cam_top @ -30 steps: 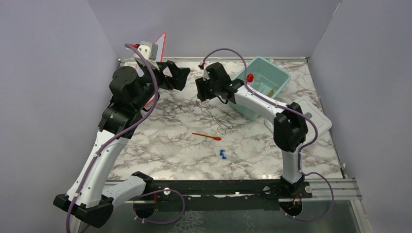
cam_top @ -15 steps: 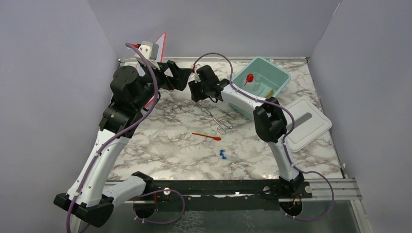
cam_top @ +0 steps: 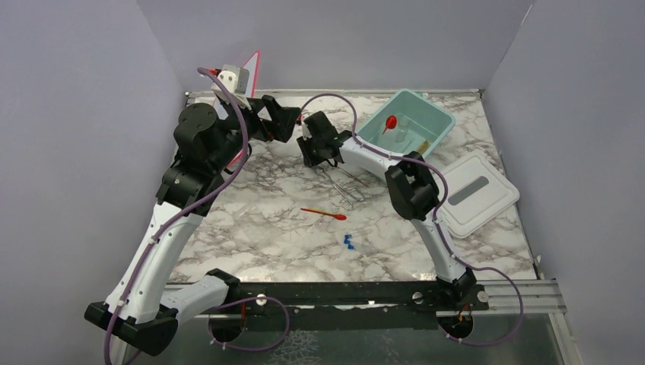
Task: Organize the chemistry lab equipment
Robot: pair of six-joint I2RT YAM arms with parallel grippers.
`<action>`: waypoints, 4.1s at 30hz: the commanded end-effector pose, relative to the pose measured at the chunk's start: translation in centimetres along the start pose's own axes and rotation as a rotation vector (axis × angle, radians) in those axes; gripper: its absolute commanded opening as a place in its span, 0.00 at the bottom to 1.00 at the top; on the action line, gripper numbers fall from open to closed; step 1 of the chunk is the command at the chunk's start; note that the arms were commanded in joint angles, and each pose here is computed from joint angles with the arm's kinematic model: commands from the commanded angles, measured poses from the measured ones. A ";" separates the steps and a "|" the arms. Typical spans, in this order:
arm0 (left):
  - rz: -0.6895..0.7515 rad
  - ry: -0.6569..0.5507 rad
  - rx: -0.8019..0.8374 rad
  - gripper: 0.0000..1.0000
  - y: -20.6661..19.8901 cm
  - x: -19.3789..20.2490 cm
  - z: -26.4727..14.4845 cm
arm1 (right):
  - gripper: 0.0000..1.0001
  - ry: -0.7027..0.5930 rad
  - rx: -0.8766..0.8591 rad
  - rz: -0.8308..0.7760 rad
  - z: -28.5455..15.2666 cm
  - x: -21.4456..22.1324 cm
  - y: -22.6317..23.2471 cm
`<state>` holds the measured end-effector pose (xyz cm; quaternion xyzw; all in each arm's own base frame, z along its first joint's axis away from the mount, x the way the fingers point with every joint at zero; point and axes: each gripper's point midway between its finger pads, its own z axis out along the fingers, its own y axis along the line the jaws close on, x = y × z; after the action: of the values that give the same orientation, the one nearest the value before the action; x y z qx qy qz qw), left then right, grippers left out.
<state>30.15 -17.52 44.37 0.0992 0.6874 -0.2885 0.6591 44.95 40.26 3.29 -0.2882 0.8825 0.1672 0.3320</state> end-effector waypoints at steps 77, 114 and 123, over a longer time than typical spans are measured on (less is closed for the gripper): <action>-0.427 0.294 0.124 0.00 -2.0 15.4 10.5 | 0.73 -0.561 0.017 0.431 -32.0 -9.2 1.0; -0.202 0.200 -0.106 0.83 1.5 7.4 6.6 | 0.01 -0.509 0.330 0.620 -30.4 -7.0 -11.2; -0.195 0.208 -0.106 0.83 1.6 8.2 5.9 | 0.01 -0.361 0.696 0.861 -31.1 -0.7 -22.0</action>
<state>35.27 -22.23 36.60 0.0260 0.7696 -0.3220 0.5508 44.13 11.02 26.49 0.2053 0.8413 0.1037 0.4892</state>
